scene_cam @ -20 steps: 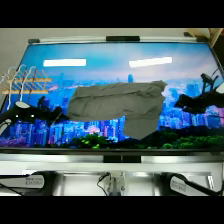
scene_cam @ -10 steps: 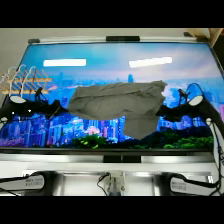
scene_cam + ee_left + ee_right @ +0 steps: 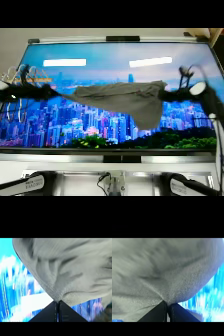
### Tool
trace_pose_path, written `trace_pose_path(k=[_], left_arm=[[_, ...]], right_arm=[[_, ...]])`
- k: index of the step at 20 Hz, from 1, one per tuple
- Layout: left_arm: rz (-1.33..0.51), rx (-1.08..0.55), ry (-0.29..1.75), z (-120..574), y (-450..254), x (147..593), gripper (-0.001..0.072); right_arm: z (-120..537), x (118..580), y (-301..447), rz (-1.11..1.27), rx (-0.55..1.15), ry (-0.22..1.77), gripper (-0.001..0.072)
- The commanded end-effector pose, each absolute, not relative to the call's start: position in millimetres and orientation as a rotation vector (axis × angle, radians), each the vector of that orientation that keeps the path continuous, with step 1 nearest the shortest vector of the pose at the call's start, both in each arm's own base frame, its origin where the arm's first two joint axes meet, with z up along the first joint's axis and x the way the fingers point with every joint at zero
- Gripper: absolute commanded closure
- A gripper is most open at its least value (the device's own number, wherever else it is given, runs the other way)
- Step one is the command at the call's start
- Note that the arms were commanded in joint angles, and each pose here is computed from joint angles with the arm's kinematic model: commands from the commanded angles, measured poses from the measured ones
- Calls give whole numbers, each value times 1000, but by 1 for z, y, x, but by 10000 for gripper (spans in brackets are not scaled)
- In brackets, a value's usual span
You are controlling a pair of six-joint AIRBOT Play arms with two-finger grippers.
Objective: Fold the shirts.
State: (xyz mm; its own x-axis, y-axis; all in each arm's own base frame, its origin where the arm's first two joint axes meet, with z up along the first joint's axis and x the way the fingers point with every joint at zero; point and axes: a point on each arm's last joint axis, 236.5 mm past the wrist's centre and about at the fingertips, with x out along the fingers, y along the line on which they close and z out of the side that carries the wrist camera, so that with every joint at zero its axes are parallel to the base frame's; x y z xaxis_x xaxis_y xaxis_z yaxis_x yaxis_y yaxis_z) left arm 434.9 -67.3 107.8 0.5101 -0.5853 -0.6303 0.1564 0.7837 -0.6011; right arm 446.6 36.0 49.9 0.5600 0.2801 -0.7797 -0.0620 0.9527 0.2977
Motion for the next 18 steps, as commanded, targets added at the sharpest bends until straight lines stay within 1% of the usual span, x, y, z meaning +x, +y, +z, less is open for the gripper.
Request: trace_pose_path(k=[1,2,3,4,5,7,9,11,13,16,18], left_arm=[[-481,-239,391,341,-63,422,670],[-458,-185,165,432,-65,388,670],[-442,-127,-44,508,-71,340,670],[-418,-64,-190,558,-75,293,670],[-383,-35,-283,589,-77,248,670],[-334,-104,-343,607,-77,186,670],[-292,-133,-303,592,-77,153,670],[-244,-137,-216,566,-73,139,670],[-206,-113,-97,536,-68,142,670],[-152,-99,111,486,-52,168,670],[-148,-71,222,452,-43,199,669]], right_arm=[[278,427,17,177,-53,463,649],[358,398,12,134,-87,271,649],[431,358,12,102,-96,75,650],[494,307,14,84,-97,-115,650],[538,256,18,73,-108,-259,649],[572,179,23,61,-119,-398,649],[567,139,21,37,-103,-398,650],[544,130,9,-12,-89,-303,649],[518,139,1,-40,-90,-188,649],[477,172,-5,-47,-92,9,649],[439,206,-10,-42,-92,184,649]])
